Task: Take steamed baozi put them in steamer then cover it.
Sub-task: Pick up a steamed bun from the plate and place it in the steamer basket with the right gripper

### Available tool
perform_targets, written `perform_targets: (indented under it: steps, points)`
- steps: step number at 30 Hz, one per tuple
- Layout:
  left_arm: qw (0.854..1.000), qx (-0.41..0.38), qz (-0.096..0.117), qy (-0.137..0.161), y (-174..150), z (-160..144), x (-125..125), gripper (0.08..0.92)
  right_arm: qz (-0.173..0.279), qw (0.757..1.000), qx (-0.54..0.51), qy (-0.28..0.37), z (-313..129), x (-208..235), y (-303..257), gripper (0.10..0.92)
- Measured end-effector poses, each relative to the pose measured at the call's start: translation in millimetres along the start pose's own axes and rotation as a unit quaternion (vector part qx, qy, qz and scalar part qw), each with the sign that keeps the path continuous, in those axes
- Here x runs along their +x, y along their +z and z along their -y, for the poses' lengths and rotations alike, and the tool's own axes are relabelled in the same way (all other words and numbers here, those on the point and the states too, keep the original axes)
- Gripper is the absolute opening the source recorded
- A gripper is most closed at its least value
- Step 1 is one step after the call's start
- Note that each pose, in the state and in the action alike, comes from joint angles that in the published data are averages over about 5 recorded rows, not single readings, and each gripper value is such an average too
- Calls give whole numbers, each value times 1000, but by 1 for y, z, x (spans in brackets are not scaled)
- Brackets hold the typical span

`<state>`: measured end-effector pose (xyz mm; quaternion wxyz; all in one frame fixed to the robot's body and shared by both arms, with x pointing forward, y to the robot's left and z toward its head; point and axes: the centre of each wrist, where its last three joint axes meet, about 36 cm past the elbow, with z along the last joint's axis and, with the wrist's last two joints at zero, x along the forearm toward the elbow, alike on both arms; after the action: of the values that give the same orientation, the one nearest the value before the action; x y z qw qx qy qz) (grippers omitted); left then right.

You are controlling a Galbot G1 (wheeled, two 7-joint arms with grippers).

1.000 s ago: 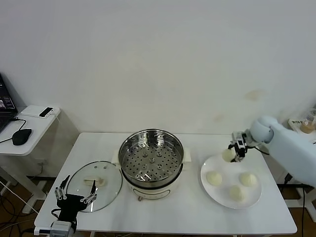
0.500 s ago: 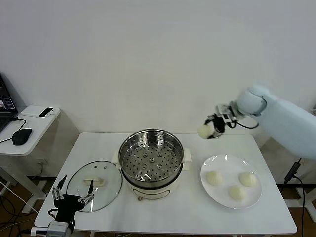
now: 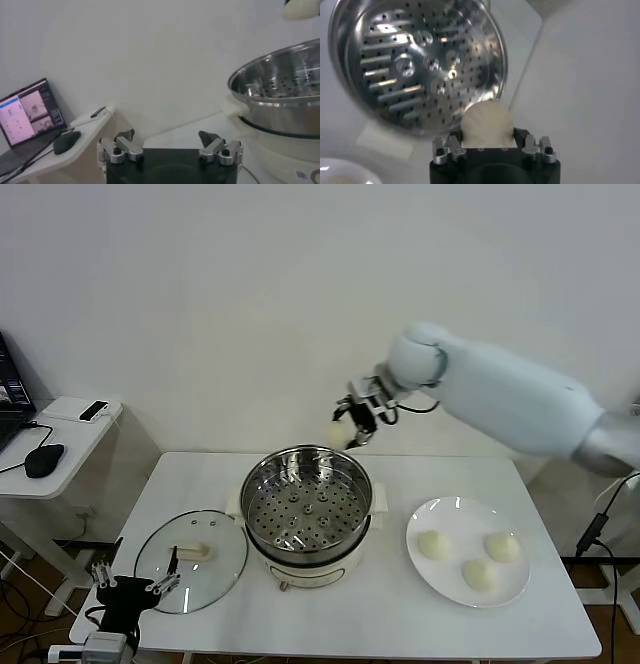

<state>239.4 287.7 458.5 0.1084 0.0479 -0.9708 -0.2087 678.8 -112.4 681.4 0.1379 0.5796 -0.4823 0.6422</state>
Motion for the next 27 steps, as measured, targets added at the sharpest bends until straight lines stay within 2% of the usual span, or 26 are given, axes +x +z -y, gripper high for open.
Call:
perform_targets:
  steps: [11, 27]
  points:
    - [1000, 6, 2, -9, -4, -2, 4, 823, -16, 988, 151, -35, 20, -61, -47, 636]
    - [1000, 6, 5, -14, -5, -4, 3, 823, -16, 963, 260, -68, 10, -119, -49, 636]
